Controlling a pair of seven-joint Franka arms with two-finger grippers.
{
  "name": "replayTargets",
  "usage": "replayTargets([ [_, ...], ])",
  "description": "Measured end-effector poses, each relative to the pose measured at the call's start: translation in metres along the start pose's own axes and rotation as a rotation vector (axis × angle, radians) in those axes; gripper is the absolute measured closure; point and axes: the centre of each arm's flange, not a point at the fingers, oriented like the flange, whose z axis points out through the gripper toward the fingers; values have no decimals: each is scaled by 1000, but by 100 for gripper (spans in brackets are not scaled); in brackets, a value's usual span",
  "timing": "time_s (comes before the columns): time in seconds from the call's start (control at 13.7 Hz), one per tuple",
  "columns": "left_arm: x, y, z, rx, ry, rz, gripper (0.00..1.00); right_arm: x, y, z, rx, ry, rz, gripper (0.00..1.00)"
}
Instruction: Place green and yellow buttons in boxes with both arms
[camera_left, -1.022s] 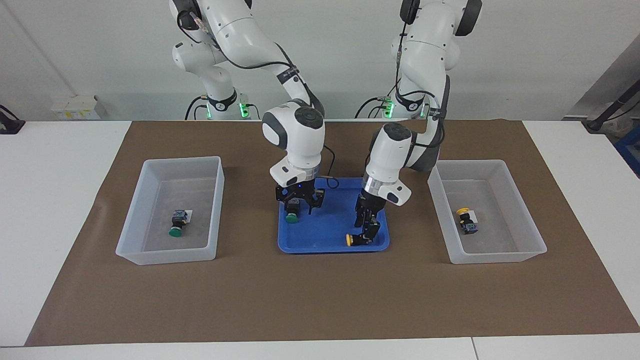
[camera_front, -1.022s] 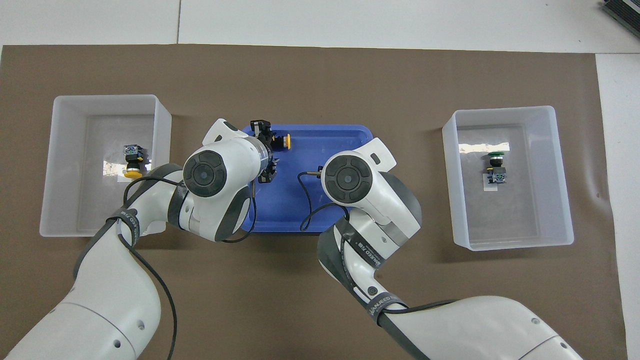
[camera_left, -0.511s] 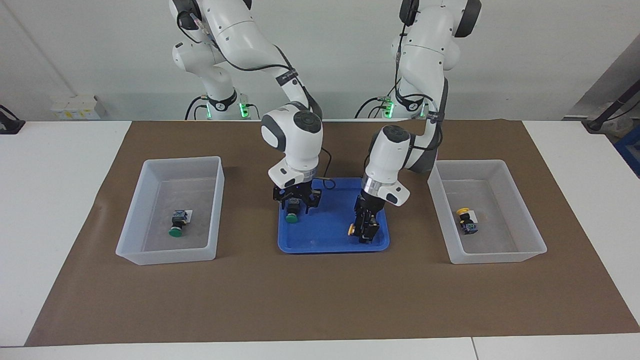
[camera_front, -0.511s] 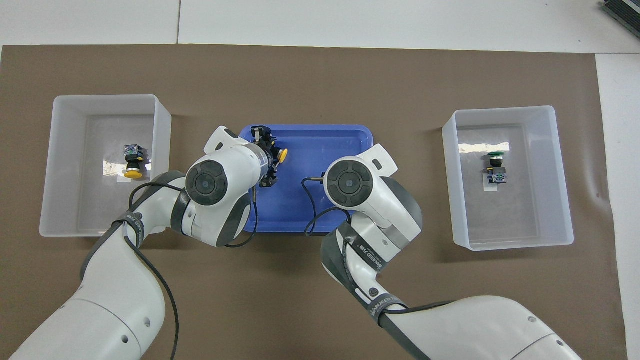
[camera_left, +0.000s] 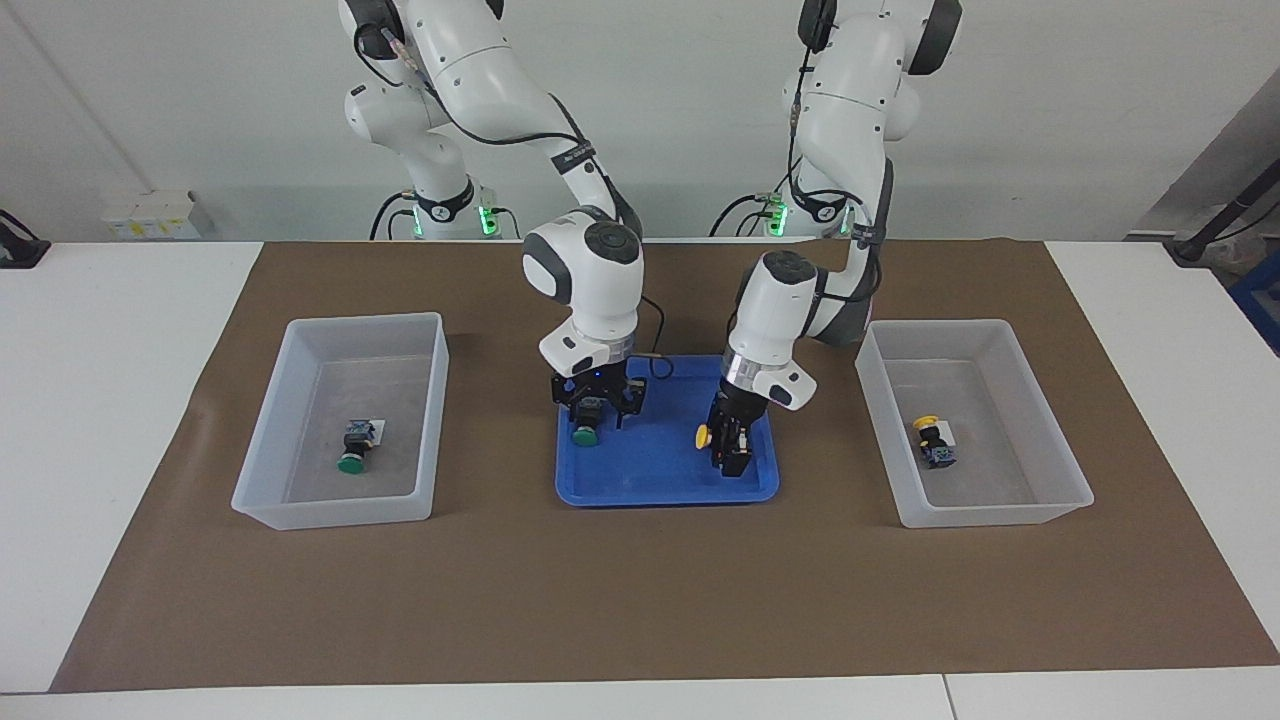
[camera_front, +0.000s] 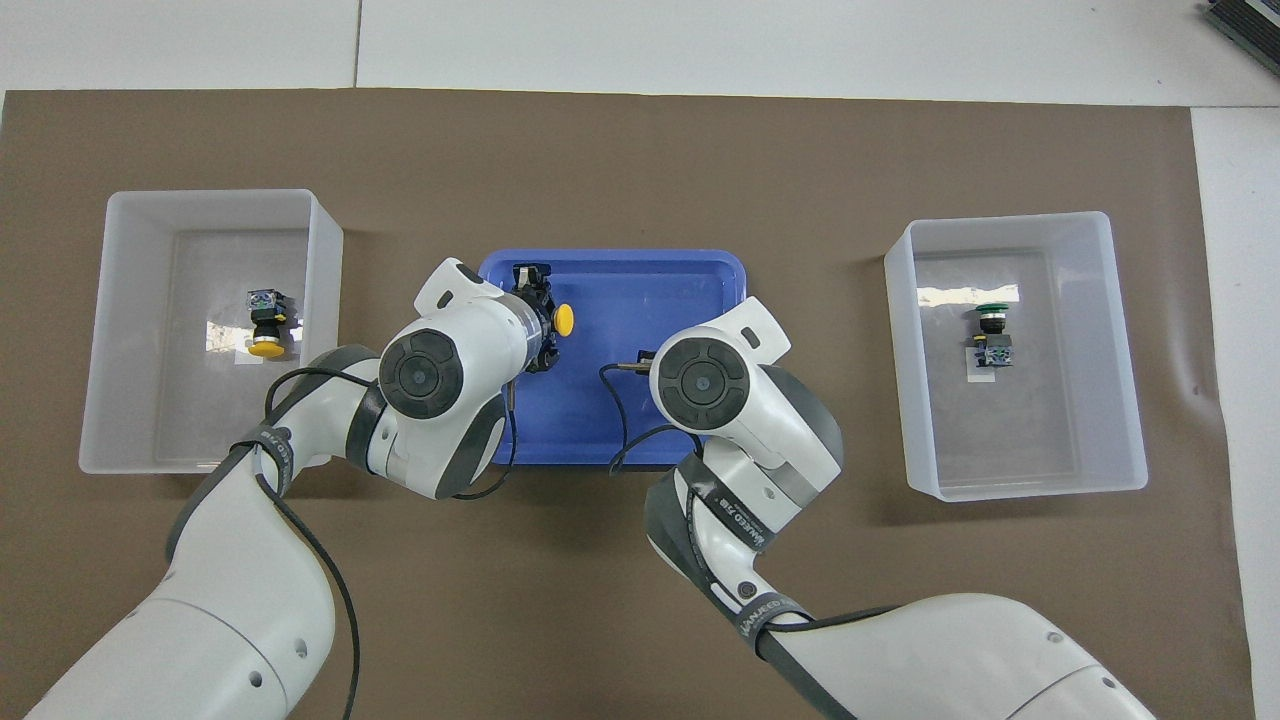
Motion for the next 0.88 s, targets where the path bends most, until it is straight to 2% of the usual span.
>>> replayTargets([
  [0.07,-4,3,-2,17,16,25,100,0,0,0,1,1,-1,27],
  [0.15,-9,9,-6,34,32,45,100,-1,0,1,3,1,-3,37],
  [0.22,-13,17,-11,49,51,61,100,-1,0,1,4,2,-3,52],
  [0.29,-18,24,-16,64,71,80,100,0,0,0,6,4,-3,58],
  [0.58,-28,43,-34,122,154,198,100,16,10,-25,28,38,24,58],
  [0.88,-20,69,-59,157,184,319,100,62,88,-86,-23,47,50,58],
])
